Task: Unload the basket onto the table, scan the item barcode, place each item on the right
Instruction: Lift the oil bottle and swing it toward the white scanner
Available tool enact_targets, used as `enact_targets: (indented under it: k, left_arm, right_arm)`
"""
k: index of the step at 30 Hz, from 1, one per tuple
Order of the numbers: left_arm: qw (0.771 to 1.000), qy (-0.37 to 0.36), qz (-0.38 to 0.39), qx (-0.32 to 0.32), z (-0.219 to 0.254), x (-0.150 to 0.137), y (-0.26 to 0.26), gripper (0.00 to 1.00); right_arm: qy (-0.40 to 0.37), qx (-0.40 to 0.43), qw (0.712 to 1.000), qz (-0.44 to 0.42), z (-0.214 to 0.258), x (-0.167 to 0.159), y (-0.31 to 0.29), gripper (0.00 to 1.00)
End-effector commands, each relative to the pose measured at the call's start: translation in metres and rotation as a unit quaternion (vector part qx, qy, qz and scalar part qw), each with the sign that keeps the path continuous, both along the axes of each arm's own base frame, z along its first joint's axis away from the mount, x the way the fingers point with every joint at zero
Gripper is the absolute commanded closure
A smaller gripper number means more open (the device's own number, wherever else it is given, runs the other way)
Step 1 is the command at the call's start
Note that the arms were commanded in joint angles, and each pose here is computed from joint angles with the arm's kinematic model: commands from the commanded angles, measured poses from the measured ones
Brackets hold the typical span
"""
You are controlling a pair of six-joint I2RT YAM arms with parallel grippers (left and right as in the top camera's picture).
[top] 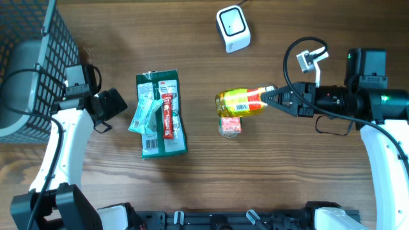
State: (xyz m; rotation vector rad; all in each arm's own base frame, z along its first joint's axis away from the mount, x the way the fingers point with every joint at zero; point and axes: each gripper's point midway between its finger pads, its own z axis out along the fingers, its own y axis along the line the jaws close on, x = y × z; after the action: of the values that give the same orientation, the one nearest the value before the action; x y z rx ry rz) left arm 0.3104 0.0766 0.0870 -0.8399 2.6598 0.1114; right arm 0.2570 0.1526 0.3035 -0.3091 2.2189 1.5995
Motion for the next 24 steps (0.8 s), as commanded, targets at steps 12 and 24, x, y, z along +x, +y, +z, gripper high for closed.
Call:
enact_targets:
  k: [12,24]
  left_arm:
    - [1.0,-0.017,0.001,0.001,0.01,0.005,0.002,0.0]
    - [1.0,-0.017,0.001,0.001,0.01,0.005,0.002,0.0]
  right_arm:
    - [-0.021,0.024,0.999,0.015,0.014,-0.007,0.002,0.96]
    - [0.022,-0.199,0.974,-0.104,-0.056,0.021,-0.042,0.96]
